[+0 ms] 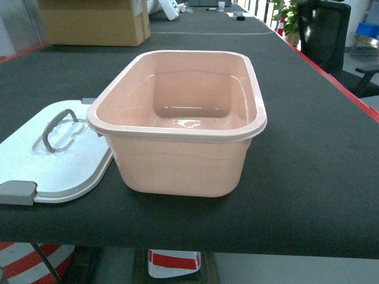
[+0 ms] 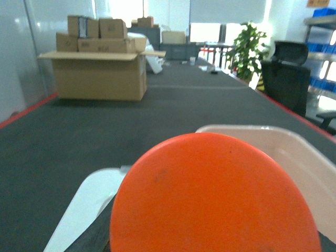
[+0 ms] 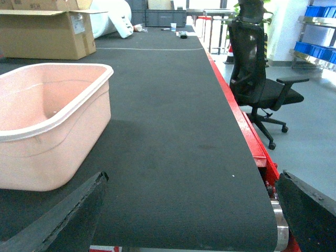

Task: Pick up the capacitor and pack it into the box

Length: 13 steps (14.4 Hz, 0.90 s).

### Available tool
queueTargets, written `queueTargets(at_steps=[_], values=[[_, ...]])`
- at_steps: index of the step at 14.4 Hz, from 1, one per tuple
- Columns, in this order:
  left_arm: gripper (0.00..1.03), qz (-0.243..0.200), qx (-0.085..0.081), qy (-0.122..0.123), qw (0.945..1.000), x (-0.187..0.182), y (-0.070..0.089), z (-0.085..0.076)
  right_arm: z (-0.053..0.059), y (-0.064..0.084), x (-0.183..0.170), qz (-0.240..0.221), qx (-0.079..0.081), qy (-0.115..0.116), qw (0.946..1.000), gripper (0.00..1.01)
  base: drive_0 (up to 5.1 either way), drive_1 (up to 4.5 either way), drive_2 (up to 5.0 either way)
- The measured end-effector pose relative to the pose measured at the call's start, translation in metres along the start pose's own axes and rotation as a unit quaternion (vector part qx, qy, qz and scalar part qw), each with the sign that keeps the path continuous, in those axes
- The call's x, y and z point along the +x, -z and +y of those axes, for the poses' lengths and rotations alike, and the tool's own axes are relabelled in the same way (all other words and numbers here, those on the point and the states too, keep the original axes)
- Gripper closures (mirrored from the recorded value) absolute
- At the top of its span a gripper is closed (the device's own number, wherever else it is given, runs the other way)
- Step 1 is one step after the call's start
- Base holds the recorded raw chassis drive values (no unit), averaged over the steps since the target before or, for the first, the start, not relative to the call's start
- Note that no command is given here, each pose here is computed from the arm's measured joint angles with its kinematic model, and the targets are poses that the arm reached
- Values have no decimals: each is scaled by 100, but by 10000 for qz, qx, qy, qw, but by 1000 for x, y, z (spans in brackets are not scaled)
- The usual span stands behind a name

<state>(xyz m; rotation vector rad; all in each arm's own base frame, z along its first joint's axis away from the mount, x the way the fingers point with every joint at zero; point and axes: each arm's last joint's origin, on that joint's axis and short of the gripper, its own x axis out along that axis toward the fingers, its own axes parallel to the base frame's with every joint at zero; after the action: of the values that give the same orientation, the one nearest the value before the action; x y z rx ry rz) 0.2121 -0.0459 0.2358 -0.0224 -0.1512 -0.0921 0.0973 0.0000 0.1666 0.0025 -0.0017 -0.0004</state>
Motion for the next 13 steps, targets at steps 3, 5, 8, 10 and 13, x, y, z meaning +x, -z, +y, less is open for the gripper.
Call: queueTargets(at_steps=[3, 5, 8, 10, 13], values=[[59, 496, 19, 431, 9978, 86, 7, -47, 0, 0, 0, -2, 0, 0, 10000, 3, 0, 0, 0], [59, 987, 118, 654, 9929, 141, 31, -83, 0, 0, 0, 0, 0, 0, 10000, 3, 0, 0, 0], [44, 1104, 98, 870, 9900, 181, 53, -113, 0, 0, 0, -2, 0, 0, 10000, 3, 0, 0, 0], [19, 1046, 80, 867, 9907, 181, 49, -112, 0, 0, 0, -2, 0, 0, 10000, 3, 0, 0, 0], [6, 724, -48, 513, 9960, 179, 21, -67, 0, 0, 0, -2, 0, 0, 10000, 3, 0, 0, 0]])
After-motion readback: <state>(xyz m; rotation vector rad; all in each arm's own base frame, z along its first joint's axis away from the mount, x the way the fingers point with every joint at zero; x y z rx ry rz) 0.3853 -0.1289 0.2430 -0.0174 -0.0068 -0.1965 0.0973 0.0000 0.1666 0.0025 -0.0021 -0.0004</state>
